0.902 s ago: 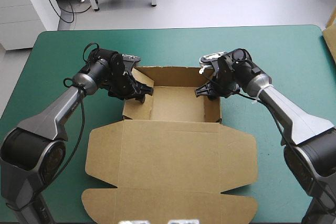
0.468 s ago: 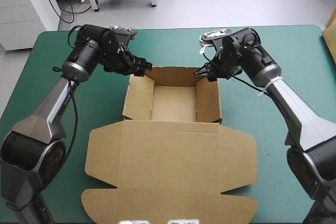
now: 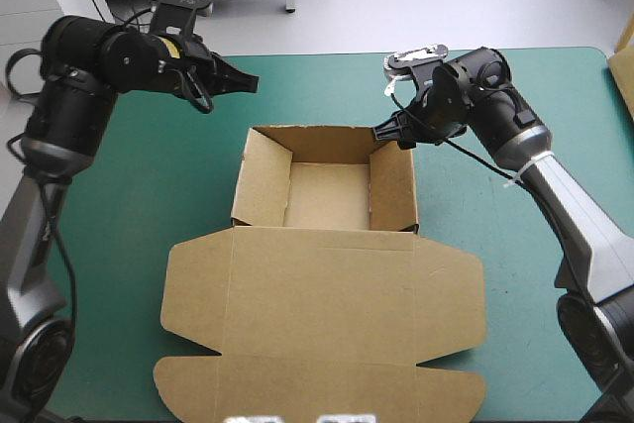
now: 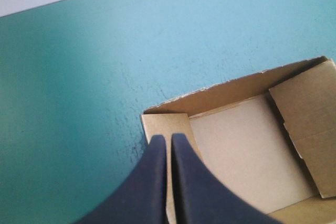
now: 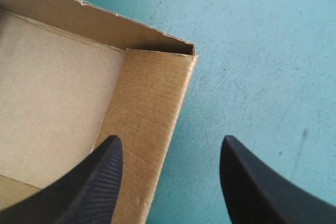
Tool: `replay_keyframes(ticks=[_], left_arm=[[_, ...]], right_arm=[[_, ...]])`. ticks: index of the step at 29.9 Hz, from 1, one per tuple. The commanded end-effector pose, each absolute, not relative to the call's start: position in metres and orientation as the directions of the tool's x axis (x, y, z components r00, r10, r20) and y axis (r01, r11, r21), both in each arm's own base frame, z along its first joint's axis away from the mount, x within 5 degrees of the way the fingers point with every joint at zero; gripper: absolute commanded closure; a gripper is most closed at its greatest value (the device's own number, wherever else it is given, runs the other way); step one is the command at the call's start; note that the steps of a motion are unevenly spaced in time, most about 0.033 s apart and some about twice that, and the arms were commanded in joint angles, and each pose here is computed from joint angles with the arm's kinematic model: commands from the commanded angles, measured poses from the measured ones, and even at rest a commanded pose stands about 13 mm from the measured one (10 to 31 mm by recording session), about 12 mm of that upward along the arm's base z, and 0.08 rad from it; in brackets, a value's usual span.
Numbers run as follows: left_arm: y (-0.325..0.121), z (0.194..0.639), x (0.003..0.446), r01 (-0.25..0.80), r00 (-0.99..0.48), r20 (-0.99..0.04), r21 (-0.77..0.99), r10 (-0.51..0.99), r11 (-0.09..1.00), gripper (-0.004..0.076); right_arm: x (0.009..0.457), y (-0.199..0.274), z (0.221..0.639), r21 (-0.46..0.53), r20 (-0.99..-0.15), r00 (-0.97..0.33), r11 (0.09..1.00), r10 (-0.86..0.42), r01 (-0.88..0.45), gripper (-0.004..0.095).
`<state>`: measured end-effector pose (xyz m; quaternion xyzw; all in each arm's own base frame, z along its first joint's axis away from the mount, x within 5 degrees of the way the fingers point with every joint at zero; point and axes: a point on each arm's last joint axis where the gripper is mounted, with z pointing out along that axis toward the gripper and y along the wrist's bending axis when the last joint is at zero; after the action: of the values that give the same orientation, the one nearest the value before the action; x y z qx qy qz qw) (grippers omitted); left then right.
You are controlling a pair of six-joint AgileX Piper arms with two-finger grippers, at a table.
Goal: Fold the box
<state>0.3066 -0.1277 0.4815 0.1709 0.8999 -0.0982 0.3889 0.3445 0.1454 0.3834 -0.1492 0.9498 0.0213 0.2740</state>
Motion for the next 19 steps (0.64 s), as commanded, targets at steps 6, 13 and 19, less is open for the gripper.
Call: replay_keyframes(ticks=[6,13,19], left_arm=[[-0.092,0.493,0.244,0.336,-0.616,-0.737,0.076,0.279,0.939,0.0731],[-0.074,0.464,0.21,0.326,-0.626,-0.717,0.115,0.306,0.938,0.0731],[-0.062,0.438,0.176,0.339,-0.622,-0.722,0.102,0.304,0.935,0.0731]], right_arm=[[0.352,0.145,0.361,-0.042,-0.489,-0.833,0.961,-0.257,-0.272,0.0392],[0.365,0.156,0.32,-0.003,-0.383,-0.888,0.962,-0.254,-0.274,0.0394],[0.369,0.164,0.304,0.049,-0.338,-0.909,0.96,-0.245,-0.277,0.0479]])
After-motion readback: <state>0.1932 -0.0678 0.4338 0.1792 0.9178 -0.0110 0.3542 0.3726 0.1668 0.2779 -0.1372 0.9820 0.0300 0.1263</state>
